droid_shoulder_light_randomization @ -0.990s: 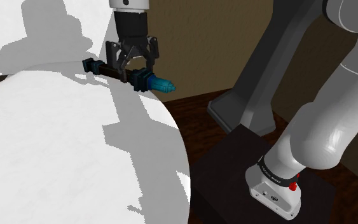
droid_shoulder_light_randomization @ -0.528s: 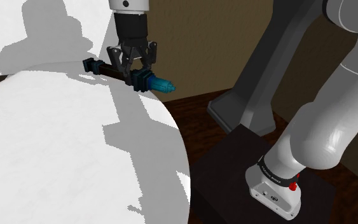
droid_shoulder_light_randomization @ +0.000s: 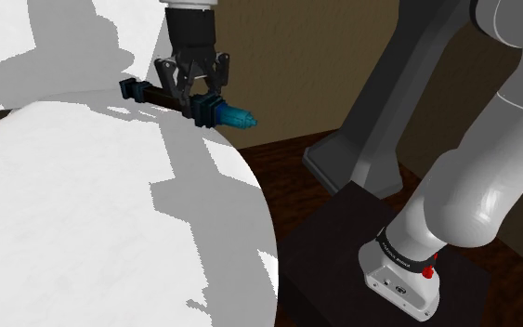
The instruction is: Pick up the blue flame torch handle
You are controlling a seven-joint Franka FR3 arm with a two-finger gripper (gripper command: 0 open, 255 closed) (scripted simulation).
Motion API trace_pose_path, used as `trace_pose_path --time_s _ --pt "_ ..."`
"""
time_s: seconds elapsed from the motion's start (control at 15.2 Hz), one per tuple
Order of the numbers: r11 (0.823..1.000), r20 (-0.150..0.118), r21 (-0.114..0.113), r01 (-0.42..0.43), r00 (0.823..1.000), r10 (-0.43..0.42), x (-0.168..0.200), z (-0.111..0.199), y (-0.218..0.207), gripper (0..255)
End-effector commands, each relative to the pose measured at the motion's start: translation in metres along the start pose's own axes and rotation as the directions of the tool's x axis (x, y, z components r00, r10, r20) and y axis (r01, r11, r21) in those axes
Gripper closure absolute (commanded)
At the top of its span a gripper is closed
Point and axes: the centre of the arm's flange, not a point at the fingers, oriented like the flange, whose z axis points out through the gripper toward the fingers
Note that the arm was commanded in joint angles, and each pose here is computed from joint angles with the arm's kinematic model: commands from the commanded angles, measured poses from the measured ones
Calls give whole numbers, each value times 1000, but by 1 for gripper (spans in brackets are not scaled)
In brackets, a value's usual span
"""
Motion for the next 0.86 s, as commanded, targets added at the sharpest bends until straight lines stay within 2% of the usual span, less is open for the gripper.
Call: trace_pose_path --time_s 0.0,0.66,0.79 --pt "1000 0 0 0 1000 0 -2 -11 0 255" --pt "1000 0 0 0 1000 0 -10 -63 -3 255" --pt "1000 0 0 0 1000 0 -10 -64 -3 255"
